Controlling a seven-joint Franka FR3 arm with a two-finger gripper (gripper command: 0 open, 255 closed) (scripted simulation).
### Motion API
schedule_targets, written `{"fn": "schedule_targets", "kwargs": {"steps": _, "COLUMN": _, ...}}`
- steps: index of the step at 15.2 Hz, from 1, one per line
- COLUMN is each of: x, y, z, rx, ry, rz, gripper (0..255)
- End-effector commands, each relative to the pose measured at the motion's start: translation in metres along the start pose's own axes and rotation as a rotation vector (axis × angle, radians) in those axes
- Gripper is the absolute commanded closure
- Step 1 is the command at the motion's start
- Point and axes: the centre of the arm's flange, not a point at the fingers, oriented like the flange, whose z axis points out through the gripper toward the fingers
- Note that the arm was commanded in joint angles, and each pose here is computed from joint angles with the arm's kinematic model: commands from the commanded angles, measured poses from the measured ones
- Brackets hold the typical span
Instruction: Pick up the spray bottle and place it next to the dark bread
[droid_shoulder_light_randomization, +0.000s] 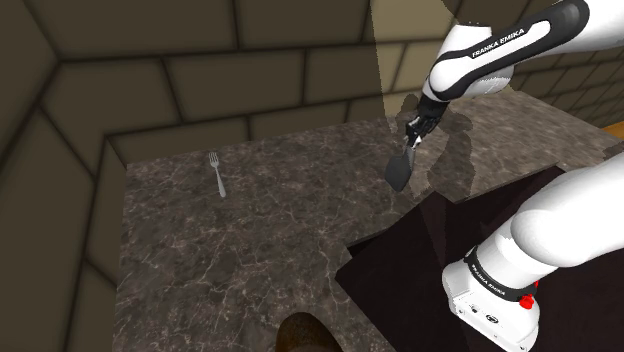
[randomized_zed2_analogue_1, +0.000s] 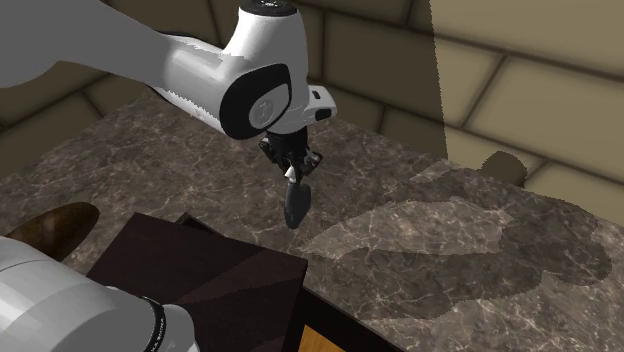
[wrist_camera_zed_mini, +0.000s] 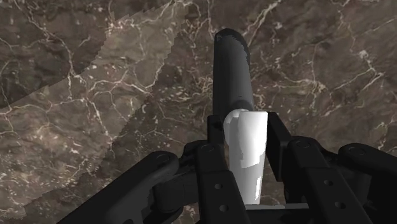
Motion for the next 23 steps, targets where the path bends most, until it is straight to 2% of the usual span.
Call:
{"fn": "schedule_targets", "kwargs": {"steps": 1, "x": 0.000, "y": 0.000, "z": -0.008, "rx": 0.000, "ry": 0.000, "rz": 0.000, "gripper": 255}}
{"fn": "schedule_targets", "kwargs": {"steps": 23, "x": 0.005, "y": 0.001, "z": -0.124, "rx": 0.000, "ry": 0.000, "rz": 0.000, "gripper": 255}}
